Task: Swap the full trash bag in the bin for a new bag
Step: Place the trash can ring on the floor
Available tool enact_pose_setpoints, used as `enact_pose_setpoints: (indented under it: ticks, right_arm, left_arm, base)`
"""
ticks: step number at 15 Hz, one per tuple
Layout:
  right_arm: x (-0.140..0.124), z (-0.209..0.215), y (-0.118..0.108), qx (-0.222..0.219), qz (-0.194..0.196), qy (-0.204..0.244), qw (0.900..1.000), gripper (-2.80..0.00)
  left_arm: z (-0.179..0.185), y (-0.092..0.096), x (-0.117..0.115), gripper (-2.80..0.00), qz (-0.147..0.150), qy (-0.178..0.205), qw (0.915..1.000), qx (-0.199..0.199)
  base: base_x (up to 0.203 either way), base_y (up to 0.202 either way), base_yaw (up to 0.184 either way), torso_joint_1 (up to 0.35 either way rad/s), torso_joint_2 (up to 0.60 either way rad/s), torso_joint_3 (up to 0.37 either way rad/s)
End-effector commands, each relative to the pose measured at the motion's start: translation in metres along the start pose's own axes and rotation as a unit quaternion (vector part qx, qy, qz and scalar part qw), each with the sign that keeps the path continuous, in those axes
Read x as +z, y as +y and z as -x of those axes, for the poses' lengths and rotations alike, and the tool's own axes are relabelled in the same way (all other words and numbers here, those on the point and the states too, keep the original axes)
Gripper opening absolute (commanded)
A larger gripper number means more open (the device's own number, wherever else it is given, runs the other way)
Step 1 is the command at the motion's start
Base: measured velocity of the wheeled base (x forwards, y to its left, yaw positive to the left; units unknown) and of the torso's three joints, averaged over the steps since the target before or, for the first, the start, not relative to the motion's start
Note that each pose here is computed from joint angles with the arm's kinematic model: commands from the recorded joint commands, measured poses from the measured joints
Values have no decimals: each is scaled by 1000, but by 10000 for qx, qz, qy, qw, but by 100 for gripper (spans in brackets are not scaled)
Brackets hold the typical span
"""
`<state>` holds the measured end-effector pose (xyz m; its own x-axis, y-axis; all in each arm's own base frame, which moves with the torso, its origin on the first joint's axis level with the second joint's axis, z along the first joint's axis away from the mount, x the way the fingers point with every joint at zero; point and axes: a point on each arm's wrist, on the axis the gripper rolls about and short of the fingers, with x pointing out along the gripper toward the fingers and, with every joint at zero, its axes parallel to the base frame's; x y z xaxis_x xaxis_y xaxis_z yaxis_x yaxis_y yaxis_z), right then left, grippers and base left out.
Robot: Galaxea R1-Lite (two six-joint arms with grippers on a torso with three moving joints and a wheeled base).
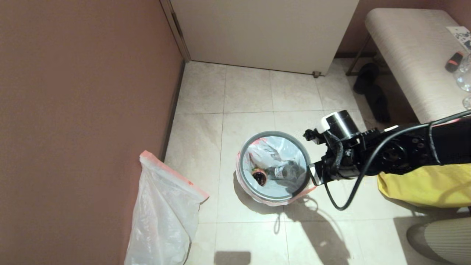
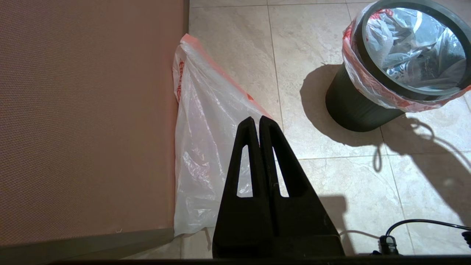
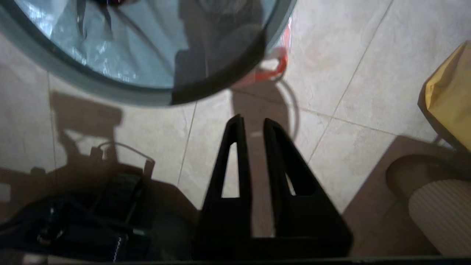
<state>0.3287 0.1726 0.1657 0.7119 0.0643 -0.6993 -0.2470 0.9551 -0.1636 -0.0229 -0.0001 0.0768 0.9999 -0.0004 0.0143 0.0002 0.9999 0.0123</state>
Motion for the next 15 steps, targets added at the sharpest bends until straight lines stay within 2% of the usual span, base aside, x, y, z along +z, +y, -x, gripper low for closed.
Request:
enact_pose_setpoints:
  ticks: [1, 4, 6, 9, 10, 15]
  right_arm:
    - [1, -39, 8, -72, 91, 198, 9997, 0]
    - [15, -60, 11, -182, 211, 43, 9996, 0]
    - [19, -71, 4, -408, 363, 26, 9985, 0]
    - [29, -87, -3, -571, 335, -86, 9978, 0]
    - [30, -91, -4, -587, 327, -79, 9977, -280]
    - [27, -107, -8, -646, 277, -30, 9975, -280]
  left_arm:
    - [0, 0, 0, -280, 0, 3, 10000, 2]
    - [0, 0, 0, -280, 0, 3, 10000, 2]
    - [0, 0, 0, -280, 0, 3, 10000, 2]
    - [0, 0, 0, -280, 0, 3, 10000, 2]
    - [0, 0, 0, -280, 0, 3, 10000, 2]
    - [0, 0, 0, -280, 0, 3, 10000, 2]
  base:
    - [0, 0, 0, 0, 0, 0]
    - [0, 0, 0, 0, 0, 0]
    - [0, 0, 0, 0, 0, 0]
    - [0, 0, 0, 0, 0, 0]
    - [0, 0, 0, 0, 0, 0]
    - [0, 0, 0, 0, 0, 0]
